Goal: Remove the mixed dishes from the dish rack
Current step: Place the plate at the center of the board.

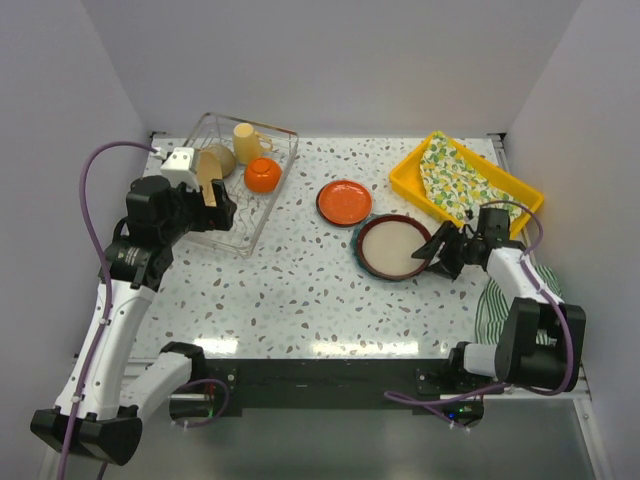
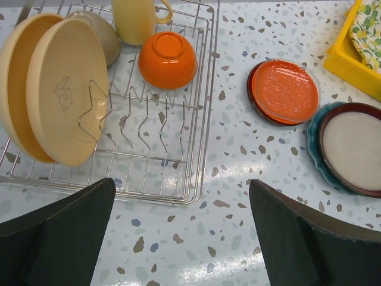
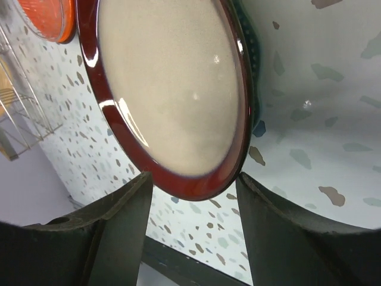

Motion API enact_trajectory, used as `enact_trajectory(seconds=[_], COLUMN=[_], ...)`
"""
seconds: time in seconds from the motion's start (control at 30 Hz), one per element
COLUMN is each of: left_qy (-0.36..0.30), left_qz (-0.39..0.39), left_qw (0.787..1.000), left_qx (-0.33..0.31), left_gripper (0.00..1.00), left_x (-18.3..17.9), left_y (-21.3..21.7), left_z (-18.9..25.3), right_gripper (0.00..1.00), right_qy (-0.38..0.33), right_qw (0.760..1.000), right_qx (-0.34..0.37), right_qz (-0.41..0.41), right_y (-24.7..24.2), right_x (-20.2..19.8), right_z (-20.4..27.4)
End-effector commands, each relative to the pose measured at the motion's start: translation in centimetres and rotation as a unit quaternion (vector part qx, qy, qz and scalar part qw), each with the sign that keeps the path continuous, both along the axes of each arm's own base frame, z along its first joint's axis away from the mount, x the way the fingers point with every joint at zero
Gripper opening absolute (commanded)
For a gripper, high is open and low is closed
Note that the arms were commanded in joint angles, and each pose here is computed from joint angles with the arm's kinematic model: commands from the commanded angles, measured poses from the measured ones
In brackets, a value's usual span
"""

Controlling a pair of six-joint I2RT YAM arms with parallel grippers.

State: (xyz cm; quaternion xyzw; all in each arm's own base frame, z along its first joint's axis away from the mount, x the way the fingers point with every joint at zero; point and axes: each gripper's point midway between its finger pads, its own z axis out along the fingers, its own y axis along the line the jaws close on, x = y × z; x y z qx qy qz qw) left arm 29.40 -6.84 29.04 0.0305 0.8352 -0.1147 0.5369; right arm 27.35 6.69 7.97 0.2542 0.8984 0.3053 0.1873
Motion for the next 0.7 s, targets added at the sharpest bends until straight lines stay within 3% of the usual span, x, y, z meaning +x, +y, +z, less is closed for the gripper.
enact_trajectory(seconds=[0.0, 0.67], left_qy=[-0.016, -0.013], left_qz=[-0.012, -0.009], left_qw=[1.0, 1.0], left_qx=[-0.002, 0.003], left_gripper=[1.0, 1.0], left_x=[0.3, 0.1], left_y=[-0.5, -0.3], left_z=[0.8, 0.4], right_gripper=[0.63, 0.7], right_qy=[-0.027, -0.025], right_qw=[0.998, 0.991], right_qx=[-0.049, -0.091], right_qz=[0.028, 0.095], right_y=[-0.4, 2.3], right_x=[0.2, 1.2], right_z=[1.7, 0.9])
